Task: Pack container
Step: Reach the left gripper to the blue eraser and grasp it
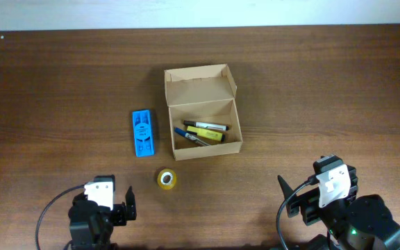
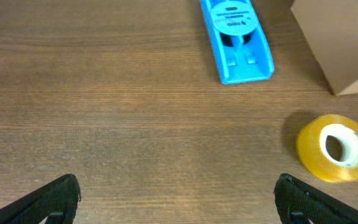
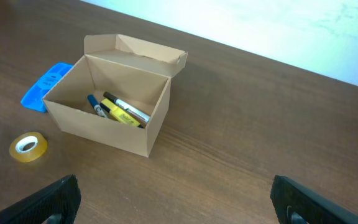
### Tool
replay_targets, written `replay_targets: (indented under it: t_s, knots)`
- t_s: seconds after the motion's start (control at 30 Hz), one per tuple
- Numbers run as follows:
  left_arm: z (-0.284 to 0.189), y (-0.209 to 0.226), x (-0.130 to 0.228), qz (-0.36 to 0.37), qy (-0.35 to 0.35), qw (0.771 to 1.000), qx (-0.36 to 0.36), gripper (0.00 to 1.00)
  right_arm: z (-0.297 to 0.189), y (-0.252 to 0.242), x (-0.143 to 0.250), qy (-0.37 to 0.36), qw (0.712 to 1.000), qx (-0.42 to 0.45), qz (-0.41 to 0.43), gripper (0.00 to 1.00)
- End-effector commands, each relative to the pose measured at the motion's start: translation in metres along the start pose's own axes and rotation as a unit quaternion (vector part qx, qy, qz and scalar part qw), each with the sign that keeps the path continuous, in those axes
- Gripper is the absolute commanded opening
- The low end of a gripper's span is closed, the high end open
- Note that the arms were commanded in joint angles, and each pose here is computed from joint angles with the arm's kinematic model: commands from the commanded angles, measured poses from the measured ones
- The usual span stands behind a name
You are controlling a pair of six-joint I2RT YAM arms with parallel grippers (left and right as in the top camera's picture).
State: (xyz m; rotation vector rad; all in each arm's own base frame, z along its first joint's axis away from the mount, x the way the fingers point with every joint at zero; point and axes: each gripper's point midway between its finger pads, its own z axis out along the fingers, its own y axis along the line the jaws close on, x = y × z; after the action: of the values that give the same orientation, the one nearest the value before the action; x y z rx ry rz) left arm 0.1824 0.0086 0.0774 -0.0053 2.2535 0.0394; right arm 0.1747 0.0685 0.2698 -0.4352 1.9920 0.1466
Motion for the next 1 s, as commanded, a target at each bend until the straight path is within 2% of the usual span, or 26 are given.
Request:
replay_targets:
  t_s: [0.0,0.23,0.43,0.67,0.77,0.97]
  knots:
    - [-0.026,-0.009,-0.045,0.008,-0.024,0.999,0.031,1.0,0.001,-0.004,0.002,0.002,1.0,0.012,0.009,0.99]
    - [-0.063,-0.024,-0.133,0.012,-0.054,0.995,0.084,1.0,0.001,-0.004,0.002,0.002,1.0,0.012,0.008,0.99]
    - [-0.054,-0.039,-0.194,0.009,-0.023,0.99,0.142,1.0,0.001,-0.004,0.002,0.002,1.0,0.012,0.008,0.99]
    - [0.008,-0.037,-0.228,-0.06,0.069,0.985,0.148,1.0,0.001,-0.004,0.002,0.002,1.0,0.012,0.009,0.99]
    - [0.037,-0.037,-0.232,-0.09,0.116,0.978,0.147,1.0,0.001,-0.004,0.002,0.002,1.0,0.012,0.009,0.99]
    - [0.088,-0.051,-0.22,-0.096,0.218,0.96,0.145,1.0,0.001,-0.004,0.002,0.002,1.0,0.012,0.008,0.99]
